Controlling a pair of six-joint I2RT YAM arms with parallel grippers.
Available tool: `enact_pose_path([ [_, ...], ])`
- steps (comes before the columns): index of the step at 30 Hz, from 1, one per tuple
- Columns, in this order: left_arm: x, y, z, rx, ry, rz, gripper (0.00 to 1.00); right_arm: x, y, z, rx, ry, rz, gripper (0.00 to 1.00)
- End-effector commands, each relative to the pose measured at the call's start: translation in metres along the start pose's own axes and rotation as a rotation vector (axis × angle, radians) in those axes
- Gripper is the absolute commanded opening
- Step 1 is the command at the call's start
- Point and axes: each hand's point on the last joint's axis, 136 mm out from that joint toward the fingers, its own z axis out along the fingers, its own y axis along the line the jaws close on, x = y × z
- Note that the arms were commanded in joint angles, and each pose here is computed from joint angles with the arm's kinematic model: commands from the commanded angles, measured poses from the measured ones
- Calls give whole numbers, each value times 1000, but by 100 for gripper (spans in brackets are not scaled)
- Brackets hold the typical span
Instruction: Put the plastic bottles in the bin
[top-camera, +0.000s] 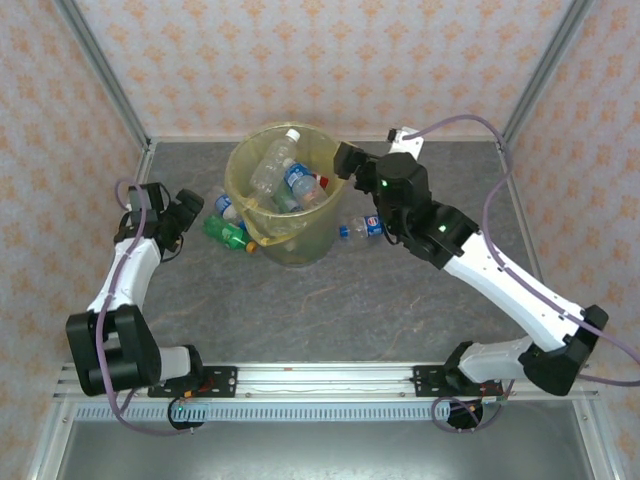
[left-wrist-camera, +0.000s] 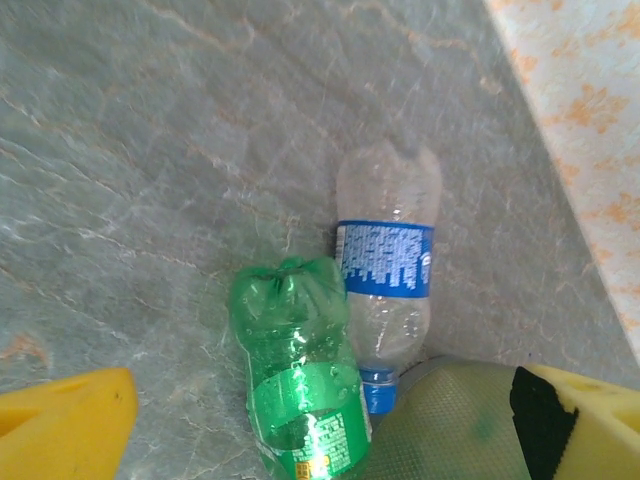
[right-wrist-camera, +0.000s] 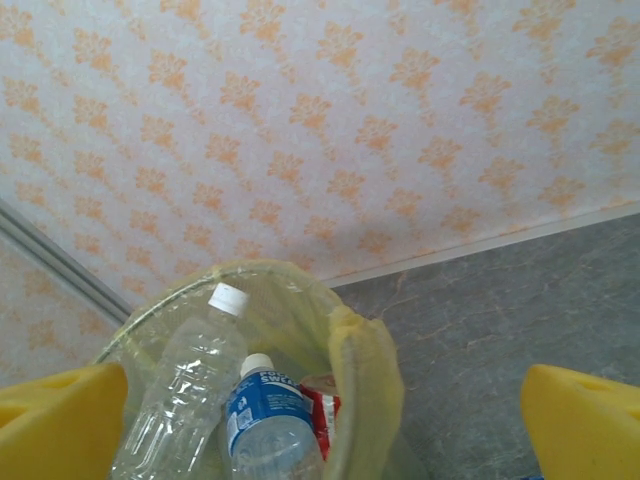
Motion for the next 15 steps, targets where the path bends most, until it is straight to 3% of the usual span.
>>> enact_pose_path([
  [1,5,-6,18,61,48,-45,94,-8,-20,-12,58,-41,30,100],
  [15,42,-4,74,123,234,-106,81,-13,-37,-27,85,-69,74,100],
])
